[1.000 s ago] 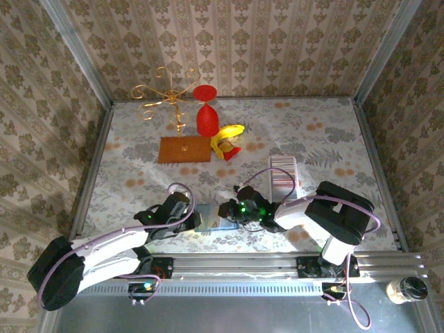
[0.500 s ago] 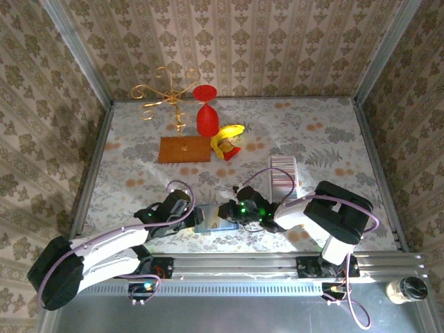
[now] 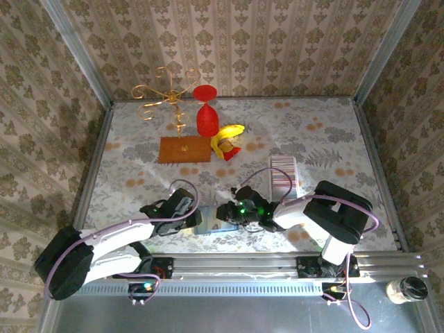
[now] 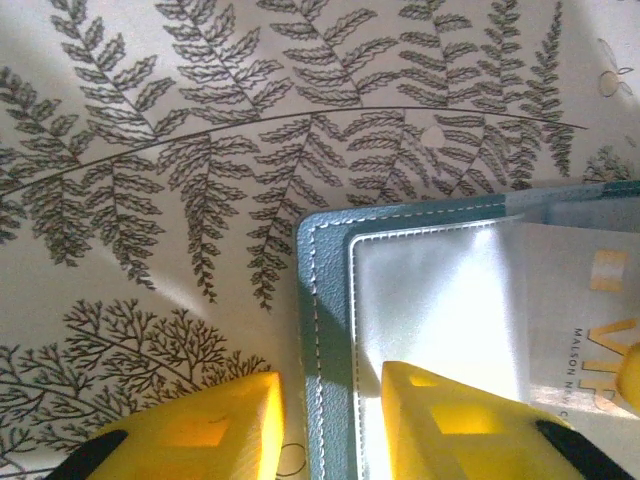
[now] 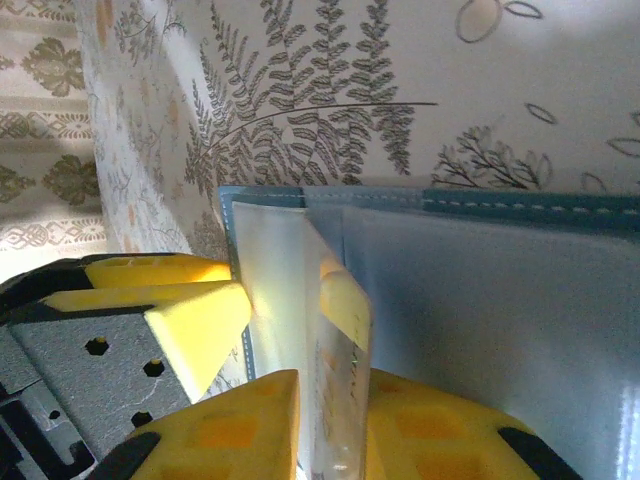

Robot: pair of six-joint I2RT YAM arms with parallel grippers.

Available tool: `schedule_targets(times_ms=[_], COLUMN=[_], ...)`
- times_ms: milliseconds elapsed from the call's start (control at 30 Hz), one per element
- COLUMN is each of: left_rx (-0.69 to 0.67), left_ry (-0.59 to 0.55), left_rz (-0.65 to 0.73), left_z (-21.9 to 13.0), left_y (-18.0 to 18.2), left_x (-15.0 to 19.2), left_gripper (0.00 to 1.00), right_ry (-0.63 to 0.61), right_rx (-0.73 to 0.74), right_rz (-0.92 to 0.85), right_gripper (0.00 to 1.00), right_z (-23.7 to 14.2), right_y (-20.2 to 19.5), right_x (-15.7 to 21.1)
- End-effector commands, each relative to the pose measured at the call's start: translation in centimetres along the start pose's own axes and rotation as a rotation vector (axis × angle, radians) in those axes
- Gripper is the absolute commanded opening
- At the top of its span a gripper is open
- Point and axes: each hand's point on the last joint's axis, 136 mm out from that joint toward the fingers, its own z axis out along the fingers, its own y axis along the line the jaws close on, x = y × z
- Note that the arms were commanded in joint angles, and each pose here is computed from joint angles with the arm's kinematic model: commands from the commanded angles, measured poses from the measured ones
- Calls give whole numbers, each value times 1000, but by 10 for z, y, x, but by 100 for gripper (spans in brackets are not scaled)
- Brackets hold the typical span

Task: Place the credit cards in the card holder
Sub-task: Insert the credit card into the card slot.

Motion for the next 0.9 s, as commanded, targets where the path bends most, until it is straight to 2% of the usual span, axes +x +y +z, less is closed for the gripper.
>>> schedule_targets(times_ms=[0, 267, 867], left_rx=[-4, -13, 18], left_ry=[47, 71, 98], left_rz=[21, 34, 42], left_z=[7, 13, 19], left_y=[-1, -2, -12], left_x=[9, 12, 15], left_gripper=[29, 24, 20], right_ry=[31, 53, 94], right_rx=[121, 200, 210], right_rz=[-32, -88, -147], right_gripper=[22, 24, 24], right_z=[-3, -5, 6], right_y=[-21, -22, -6], right_x=[6, 7, 8])
